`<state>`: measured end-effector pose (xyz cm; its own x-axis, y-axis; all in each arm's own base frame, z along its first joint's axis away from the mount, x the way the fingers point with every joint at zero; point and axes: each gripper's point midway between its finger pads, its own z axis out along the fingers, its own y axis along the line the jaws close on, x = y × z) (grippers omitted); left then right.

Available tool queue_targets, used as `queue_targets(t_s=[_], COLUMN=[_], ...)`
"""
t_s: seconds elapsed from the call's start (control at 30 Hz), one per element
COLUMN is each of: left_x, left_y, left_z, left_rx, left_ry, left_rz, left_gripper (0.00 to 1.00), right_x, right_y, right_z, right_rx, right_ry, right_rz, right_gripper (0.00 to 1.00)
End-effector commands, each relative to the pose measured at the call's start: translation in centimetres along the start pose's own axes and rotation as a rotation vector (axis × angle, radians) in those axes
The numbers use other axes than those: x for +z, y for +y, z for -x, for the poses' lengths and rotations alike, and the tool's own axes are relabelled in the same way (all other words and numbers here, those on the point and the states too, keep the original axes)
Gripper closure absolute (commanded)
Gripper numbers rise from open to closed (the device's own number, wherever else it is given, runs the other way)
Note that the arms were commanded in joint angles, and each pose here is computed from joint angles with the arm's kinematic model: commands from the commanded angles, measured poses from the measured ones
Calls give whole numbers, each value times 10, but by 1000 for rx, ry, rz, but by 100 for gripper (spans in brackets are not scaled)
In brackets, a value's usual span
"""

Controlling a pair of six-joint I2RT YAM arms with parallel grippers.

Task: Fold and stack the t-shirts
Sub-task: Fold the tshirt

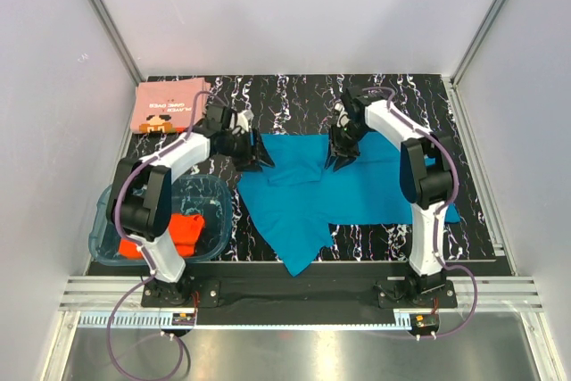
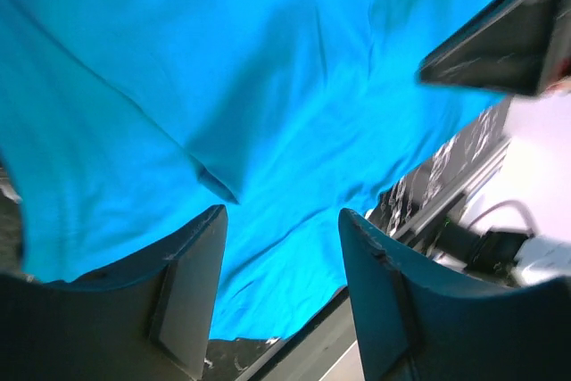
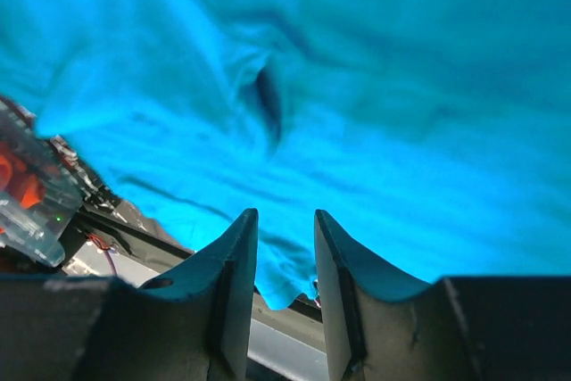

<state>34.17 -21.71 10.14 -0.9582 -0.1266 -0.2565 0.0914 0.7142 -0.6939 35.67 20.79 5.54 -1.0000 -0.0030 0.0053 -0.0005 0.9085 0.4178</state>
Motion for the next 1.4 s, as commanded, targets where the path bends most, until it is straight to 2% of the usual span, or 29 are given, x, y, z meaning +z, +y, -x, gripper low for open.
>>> queue_targets(t_s=[0.0,0.13,0.23,0.33,0.67,1.37], left_x=[10,16,15,12,29,55], left_y=[-17,0,18,24,27,12], left_z=[-5,-14,-18,-25,-27,-26], left_rx=[146,122,105,114,121,109], left_ry=[-5,15,2,-14,-14,28], left_rz=[-72,57,174,197,159,87], left_gripper=[42,42,36,36,35,47], right_x=[-32,-38,-41,-42,-48,-46], right_y=[13,10,7,4,2,0], right_z=[7,-3,-12,-21,-28,-31], right_rx=[-45,-52,-50,-46,-47,-36], right_ry=[-117,-133,-143,-143,-160,-159], right_rz=[25,17,13,14,14,9], right_gripper=[62,63,63,64,67,68])
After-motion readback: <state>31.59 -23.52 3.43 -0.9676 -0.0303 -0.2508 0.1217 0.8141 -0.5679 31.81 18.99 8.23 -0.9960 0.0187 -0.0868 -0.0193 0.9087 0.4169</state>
